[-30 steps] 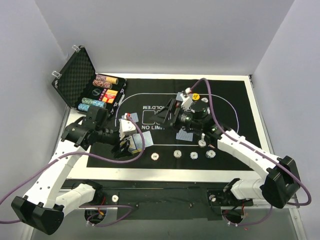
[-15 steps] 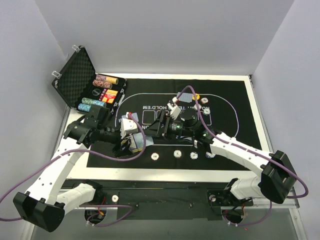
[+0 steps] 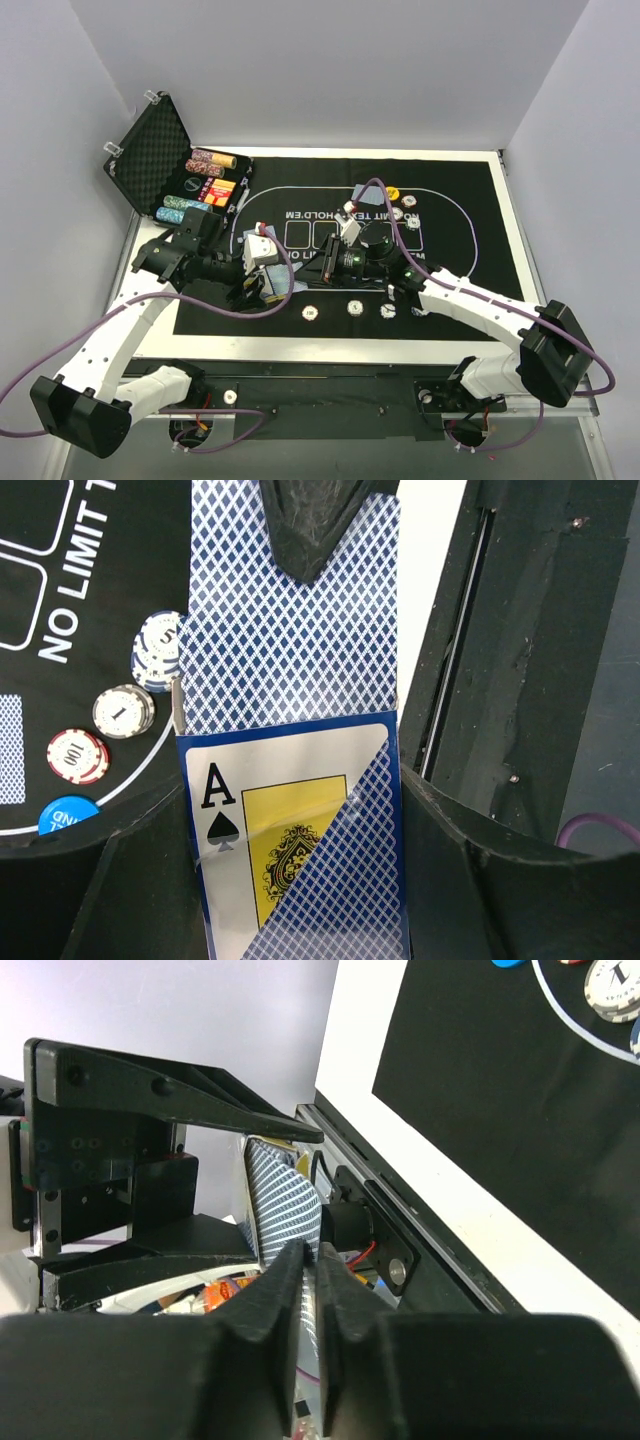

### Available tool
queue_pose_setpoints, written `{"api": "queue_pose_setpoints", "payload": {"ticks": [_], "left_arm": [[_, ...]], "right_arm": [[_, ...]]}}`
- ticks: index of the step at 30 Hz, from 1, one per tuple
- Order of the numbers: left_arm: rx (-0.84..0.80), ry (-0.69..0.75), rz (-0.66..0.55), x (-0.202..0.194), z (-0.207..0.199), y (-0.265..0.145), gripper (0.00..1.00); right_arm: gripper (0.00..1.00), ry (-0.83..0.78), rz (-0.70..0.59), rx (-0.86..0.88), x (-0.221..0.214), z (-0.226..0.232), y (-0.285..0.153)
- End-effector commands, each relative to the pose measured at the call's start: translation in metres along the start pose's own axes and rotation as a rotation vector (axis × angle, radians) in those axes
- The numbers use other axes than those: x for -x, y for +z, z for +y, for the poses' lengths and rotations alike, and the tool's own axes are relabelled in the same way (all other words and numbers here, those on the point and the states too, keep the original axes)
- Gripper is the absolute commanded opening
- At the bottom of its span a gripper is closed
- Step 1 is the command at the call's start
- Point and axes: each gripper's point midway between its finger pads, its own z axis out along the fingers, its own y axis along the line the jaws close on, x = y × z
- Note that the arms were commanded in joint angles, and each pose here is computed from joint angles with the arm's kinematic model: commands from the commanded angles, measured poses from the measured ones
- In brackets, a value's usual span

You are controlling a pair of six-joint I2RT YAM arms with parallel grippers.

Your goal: Distribute texas hold em gaming equipment

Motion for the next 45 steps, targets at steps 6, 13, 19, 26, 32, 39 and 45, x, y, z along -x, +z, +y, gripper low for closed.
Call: {"api": "queue_pose_setpoints", "payload": {"ticks": [6,13,19,26,32,39,45], "left_arm": [[0.022,0.046,-0.058,0.018,0.006,-0.004,0.0],[0.021,0.047,-0.062,0.019,0.006,-0.005,0.0],[0.017,0.044,-0.06,0.018,0.005,-0.004,0.0],[0.012,0.045,-0.062,0.019,0.003,-0.005,0.0],[0.006,0.041,-0.057,0.016,0.002,-0.006,0.0],[-0.002,0.037,-0.059,0.017,0.001,-0.005,0.0],[-0.003,0.03,-0.057,0.015,0.005,-0.004,0.0]], "right_arm": [[0.0,-0.025,-0.039,0.018,0.009,0.004,-0.019],[0.0,-0.01,-0.084,0.022,0.024,0.001,-0.037],[0.0,0.001,-0.175,0.02,0.062,-0.003,-0.06],[0.0,0.017,-0.296,-0.09,0.144,-0.044,-0.073],[0.0,0.08,-0.422,-0.248,0.259,-0.123,-0.073],[0.0,0.135,-0.49,-0.351,0.352,-0.196,-0.05],[0.0,0.163,-0.465,-0.41,0.378,-0.234,-0.031]]}}
